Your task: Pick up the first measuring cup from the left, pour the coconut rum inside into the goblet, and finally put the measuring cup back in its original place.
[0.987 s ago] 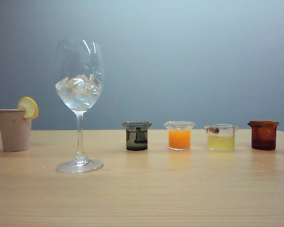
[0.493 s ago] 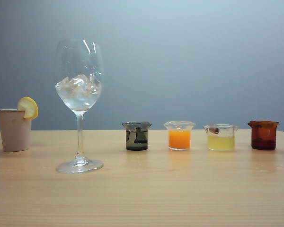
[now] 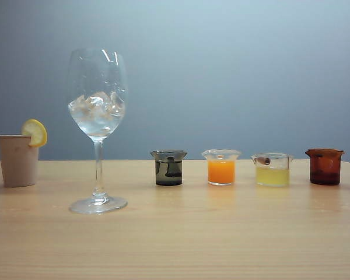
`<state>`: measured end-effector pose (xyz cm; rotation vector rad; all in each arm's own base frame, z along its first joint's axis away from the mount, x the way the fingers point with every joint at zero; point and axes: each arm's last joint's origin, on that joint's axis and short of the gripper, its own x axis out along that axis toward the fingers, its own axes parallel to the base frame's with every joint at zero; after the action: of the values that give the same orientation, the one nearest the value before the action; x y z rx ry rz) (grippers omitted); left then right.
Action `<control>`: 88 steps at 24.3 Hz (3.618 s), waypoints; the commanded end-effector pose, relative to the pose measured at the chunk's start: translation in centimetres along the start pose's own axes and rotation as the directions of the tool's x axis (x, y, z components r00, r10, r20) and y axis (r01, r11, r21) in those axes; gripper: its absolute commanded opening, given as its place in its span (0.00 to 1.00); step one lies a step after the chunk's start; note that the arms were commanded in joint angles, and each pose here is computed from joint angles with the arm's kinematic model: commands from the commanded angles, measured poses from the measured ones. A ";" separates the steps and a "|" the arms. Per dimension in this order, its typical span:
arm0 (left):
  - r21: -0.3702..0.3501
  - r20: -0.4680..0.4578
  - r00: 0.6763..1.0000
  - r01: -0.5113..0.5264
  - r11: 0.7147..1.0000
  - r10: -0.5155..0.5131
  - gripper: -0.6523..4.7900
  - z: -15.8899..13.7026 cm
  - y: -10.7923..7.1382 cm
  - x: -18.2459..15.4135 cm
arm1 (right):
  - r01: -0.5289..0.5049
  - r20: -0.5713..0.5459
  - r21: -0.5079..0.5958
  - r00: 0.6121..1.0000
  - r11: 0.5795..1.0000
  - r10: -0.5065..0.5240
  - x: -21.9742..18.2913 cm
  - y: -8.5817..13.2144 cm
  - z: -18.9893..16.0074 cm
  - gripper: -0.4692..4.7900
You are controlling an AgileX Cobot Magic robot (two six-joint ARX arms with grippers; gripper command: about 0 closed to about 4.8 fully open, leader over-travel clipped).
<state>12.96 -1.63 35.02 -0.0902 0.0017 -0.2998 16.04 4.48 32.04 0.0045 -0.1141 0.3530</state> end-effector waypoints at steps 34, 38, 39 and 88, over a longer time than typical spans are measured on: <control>-0.016 -0.142 0.971 0.192 0.981 -0.193 0.11 0.7 -3.5 2.1 | -0.158 -0.160 0.085 0.972 0.984 0.170 11.9 11.4 -16.8 0.08; -0.023 -0.145 0.965 0.218 0.976 -0.219 0.11 0.6 -3.6 2.1 | -0.156 -0.172 0.094 0.970 0.983 0.170 12.2 11.7 -19.2 0.08; -0.023 -0.146 0.965 0.218 0.976 -0.219 0.11 0.6 -3.6 2.1 | -0.154 -0.175 0.099 0.970 0.983 0.169 12.2 11.7 -19.7 0.08; -0.031 -0.155 0.953 0.260 0.965 -0.261 0.11 0.6 -3.7 2.0 | 0.156 -0.327 0.095 0.938 0.983 -0.117 18.4 18.7 -23.6 1.00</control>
<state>13.91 -5.69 35.64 -0.0729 0.1624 -0.5621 29.25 28.73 10.16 0.0625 0.2459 0.2496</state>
